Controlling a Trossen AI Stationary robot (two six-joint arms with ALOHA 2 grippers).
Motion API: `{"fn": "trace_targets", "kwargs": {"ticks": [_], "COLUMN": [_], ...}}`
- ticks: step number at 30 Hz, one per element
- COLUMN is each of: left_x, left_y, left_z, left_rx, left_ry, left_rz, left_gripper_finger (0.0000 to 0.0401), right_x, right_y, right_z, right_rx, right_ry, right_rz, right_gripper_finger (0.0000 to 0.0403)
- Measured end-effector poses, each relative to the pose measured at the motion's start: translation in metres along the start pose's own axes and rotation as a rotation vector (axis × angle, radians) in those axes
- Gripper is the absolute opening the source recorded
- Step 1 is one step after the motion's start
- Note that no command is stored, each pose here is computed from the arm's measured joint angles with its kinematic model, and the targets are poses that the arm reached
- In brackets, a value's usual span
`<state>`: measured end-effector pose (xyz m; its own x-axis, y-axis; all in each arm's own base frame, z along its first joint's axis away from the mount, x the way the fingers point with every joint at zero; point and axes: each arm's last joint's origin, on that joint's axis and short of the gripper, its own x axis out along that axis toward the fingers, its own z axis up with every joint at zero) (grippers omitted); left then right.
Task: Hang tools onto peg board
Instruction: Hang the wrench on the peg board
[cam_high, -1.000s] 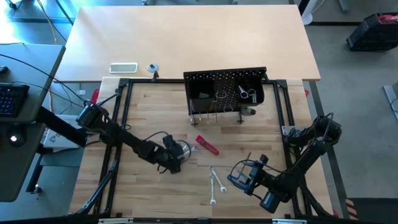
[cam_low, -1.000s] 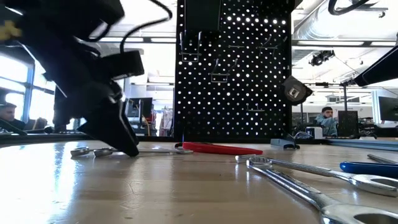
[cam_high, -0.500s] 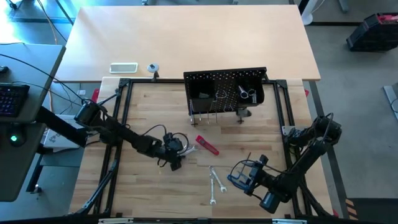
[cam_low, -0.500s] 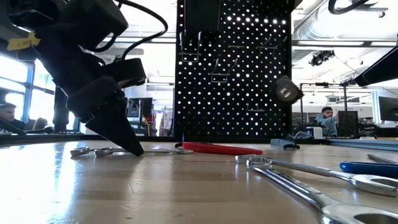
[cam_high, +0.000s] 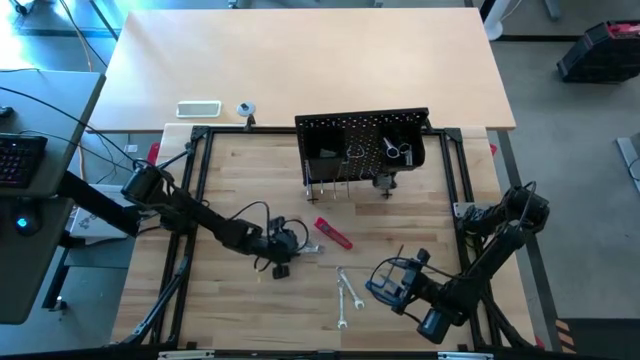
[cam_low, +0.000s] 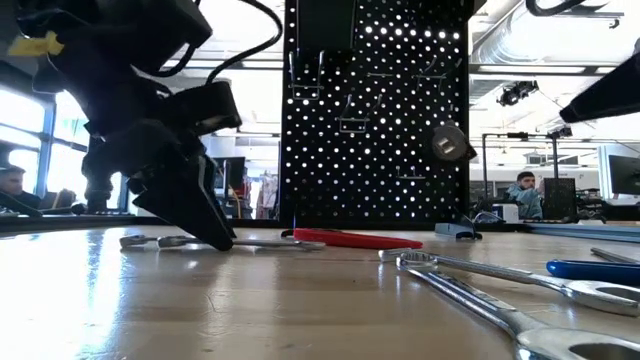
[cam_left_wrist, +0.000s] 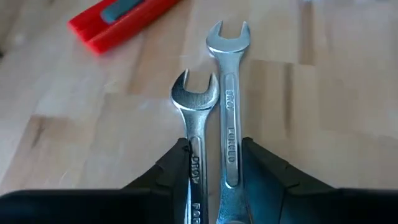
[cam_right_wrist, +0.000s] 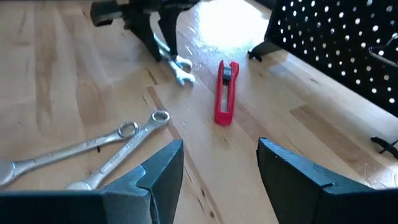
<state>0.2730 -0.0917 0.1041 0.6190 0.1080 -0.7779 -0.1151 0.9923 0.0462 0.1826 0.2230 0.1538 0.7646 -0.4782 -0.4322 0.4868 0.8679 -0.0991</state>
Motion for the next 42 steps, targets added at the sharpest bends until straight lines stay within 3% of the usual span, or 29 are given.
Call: {"fn": "trace_targets", "kwargs": {"ticks": [1,3,5,21,35,38,42], "left_x": [0.000,-0.001,-0.002,-0.005,-0.017,-0.022,-0.033], "left_y": [-0.002,-0.005,-0.006,-0.006,-0.014,-0.017,-0.028], "left_z": [0.004,0.009,0.014,0.032,0.066,0.075,0.085], "left_rx": [0.015,0.044,0.073,0.176,0.306,0.359,0.513], "left_ry": [-0.010,-0.009,-0.002,0.022,-0.004,-0.007,0.000], "left_rz": [-0.007,-0.042,-0.047,-0.019,-0.019,-0.024,-0.004], "left_gripper_finger": [0.0105,0.0048,0.0029,0.0028,0.0028,0.0028,0.0028], "right_x": [0.000,0.002,0.005,0.038,0.042,0.041,0.042], "right_y": [0.001,0.003,0.005,0.017,0.019,0.021,0.026], "right_z": [0.000,0.002,0.004,0.026,0.030,0.031,0.033], "right_rx": [0.003,0.006,-0.003,-0.115,-0.117,-0.103,-0.085], "right_ry": [-0.008,-0.017,-0.019,0.019,0.010,0.015,0.051], "right_rz": [0.002,0.008,0.011,0.053,0.068,0.087,0.164], "right_gripper_finger": [0.0200,0.0200,0.0200,0.0200,0.0200,0.0200,0.0200]}}
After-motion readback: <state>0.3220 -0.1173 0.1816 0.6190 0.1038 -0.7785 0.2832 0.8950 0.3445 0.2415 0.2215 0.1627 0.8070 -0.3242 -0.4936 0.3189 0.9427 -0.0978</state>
